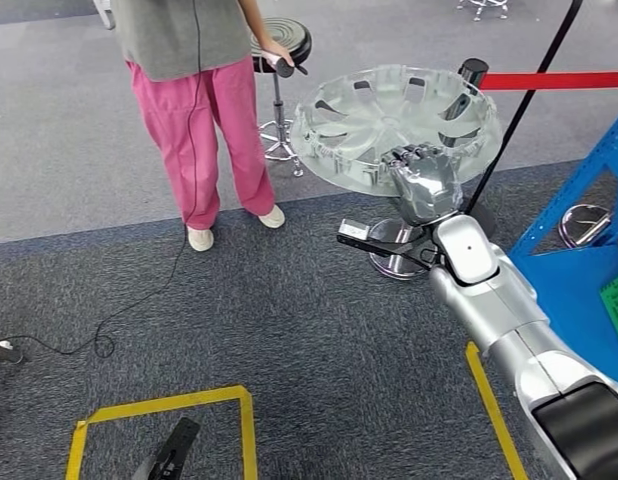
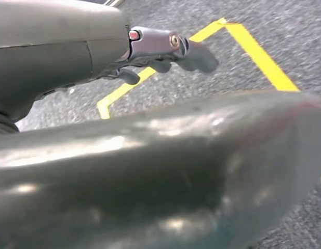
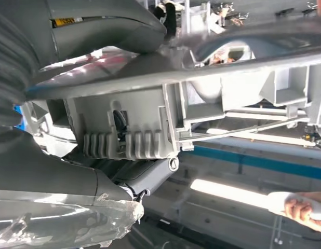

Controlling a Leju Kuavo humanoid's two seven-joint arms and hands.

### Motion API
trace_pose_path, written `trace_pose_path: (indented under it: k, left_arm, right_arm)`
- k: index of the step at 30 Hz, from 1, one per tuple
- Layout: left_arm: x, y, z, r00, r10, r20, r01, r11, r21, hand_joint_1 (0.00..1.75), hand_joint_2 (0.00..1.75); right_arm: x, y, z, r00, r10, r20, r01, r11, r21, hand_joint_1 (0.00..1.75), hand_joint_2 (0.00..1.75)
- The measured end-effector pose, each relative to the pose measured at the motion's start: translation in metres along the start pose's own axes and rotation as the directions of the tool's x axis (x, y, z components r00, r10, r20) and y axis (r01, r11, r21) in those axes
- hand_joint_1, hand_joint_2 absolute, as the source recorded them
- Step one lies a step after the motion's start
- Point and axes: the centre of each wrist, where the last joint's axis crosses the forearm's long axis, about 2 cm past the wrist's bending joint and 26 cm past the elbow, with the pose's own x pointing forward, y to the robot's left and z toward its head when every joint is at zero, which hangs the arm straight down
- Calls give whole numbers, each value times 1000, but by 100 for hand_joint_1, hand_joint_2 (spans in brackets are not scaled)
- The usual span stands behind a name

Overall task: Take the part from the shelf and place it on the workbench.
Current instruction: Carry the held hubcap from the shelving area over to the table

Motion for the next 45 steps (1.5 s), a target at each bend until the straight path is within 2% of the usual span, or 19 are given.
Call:
trace_pose_path:
  k: [45]
  left_arm:
    - [6,-2,-1,1000,-7,1,7,1000,-29,0,0]
  right_arm:
    - [-7,-6,-2,1000,16,7,-16,1000,3,175,175]
